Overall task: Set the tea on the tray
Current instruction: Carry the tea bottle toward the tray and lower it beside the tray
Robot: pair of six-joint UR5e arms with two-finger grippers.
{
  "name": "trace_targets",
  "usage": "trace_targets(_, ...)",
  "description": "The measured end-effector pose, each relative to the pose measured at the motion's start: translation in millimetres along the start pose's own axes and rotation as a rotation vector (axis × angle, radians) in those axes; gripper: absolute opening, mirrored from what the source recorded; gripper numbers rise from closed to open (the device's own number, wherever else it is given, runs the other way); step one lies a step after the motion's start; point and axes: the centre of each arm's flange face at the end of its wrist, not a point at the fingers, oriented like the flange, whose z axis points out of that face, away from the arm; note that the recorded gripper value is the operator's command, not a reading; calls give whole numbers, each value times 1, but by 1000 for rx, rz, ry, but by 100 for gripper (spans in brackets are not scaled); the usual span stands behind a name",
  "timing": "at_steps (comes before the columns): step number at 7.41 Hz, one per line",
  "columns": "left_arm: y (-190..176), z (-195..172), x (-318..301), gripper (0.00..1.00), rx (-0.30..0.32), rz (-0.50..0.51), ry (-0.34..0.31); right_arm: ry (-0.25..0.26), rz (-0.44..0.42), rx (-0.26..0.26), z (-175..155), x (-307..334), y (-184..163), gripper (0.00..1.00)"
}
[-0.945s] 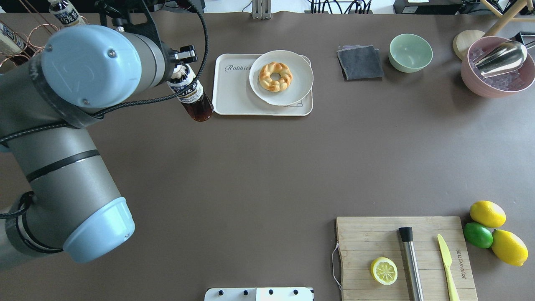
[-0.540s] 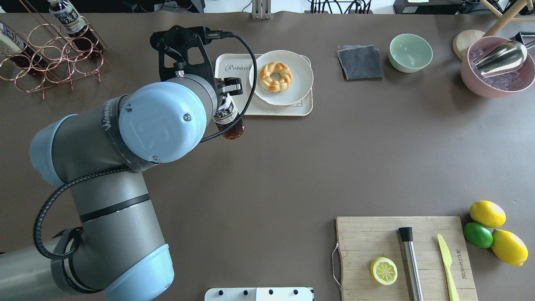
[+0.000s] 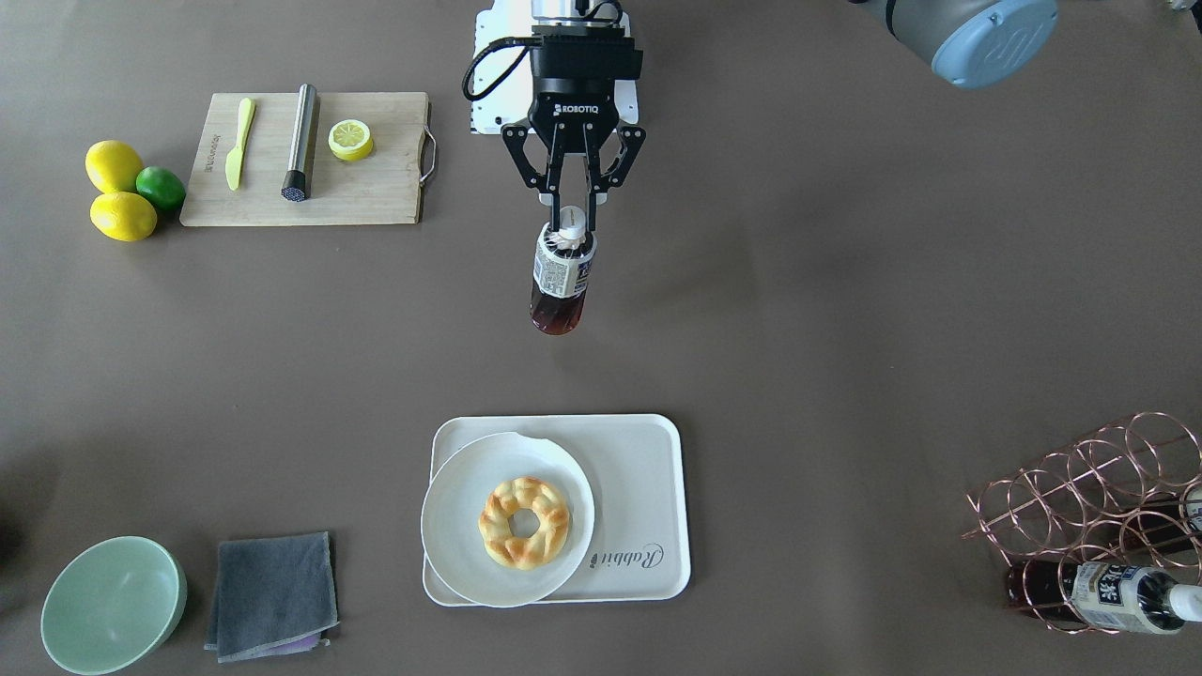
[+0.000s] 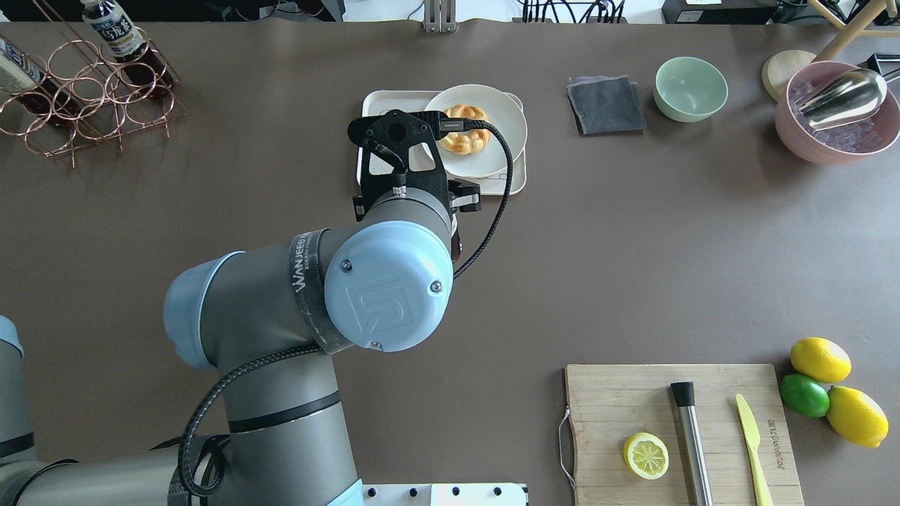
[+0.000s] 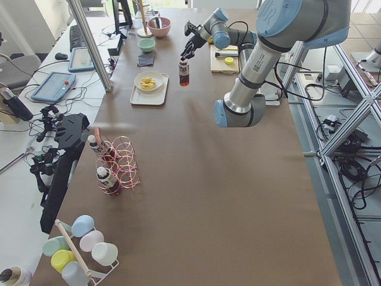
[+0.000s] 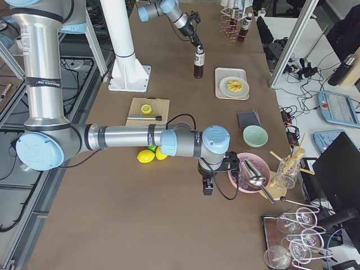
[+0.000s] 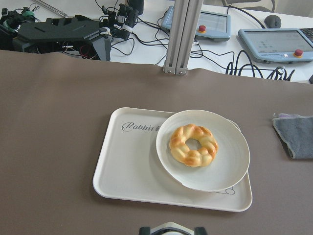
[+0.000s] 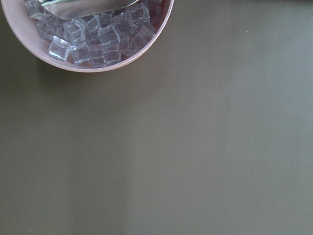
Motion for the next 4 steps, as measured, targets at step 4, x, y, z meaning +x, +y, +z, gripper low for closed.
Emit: trace_targets(4,24,9,11,0,5,32,-16,0,11,-3,1,6,5,100)
